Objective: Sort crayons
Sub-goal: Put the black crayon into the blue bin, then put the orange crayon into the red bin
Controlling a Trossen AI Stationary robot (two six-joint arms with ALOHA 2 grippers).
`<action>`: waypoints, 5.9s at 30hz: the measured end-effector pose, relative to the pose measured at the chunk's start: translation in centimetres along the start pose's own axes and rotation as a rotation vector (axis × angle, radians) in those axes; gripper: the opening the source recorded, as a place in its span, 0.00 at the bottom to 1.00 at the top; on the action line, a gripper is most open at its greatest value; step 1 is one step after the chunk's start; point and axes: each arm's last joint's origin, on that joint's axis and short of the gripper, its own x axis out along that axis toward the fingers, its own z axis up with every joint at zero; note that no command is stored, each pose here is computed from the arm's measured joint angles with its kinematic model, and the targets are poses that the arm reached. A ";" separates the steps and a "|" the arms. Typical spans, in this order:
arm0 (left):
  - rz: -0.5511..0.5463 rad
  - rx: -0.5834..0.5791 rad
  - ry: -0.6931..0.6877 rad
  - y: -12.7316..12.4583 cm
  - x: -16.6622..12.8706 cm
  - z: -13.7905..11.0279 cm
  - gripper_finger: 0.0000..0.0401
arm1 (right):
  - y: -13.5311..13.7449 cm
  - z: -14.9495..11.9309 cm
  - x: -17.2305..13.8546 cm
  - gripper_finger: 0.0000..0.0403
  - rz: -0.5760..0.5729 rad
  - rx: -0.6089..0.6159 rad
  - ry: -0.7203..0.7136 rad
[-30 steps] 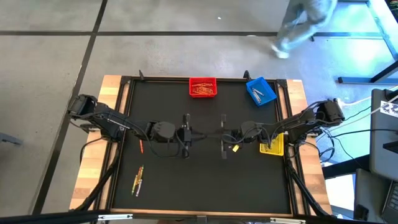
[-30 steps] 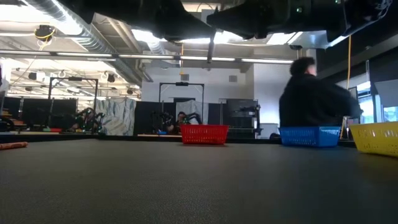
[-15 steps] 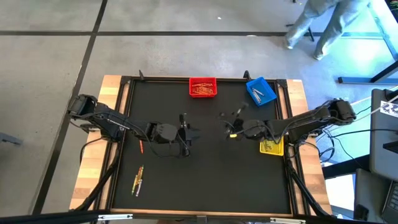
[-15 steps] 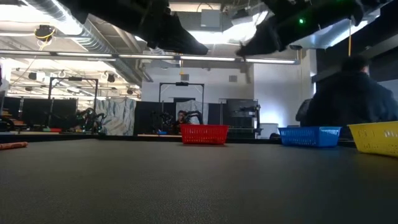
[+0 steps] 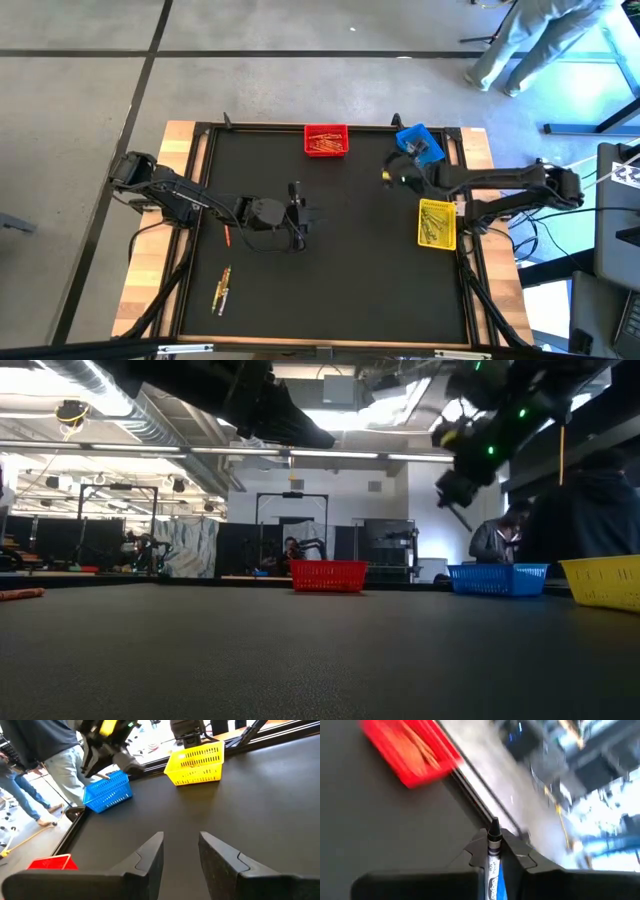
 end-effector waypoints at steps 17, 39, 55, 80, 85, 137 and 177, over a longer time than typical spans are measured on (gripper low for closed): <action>0.000 0.001 0.000 0.0 0.0 0.0 0.29 | -6.5 -3.7 5.0 0.09 -0.111 0.224 0.305; 0.036 0.014 0.045 -0.8 -0.4 -0.3 0.29 | -6.4 -2.9 5.2 0.34 -0.022 0.318 0.226; 0.046 -0.438 0.689 -0.2 -8.0 -4.0 0.29 | 0.4 3.5 0.0 0.32 0.474 0.266 -0.358; 0.456 -0.910 1.228 -0.2 -12.8 -12.5 0.29 | 5.8 3.2 -0.8 0.32 0.692 0.071 -0.384; 0.408 -0.912 1.238 -0.5 -12.8 -13.6 0.29 | 5.8 3.2 -0.8 0.32 0.692 0.071 -0.385; 0.174 -0.087 0.151 2.4 -1.9 -1.8 0.02 | 6.3 4.3 -1.0 0.56 0.861 0.173 -0.493; 0.406 -0.223 0.002 19.5 6.4 -12.3 0.06 | 6.3 4.3 -1.0 0.56 0.833 0.177 -0.488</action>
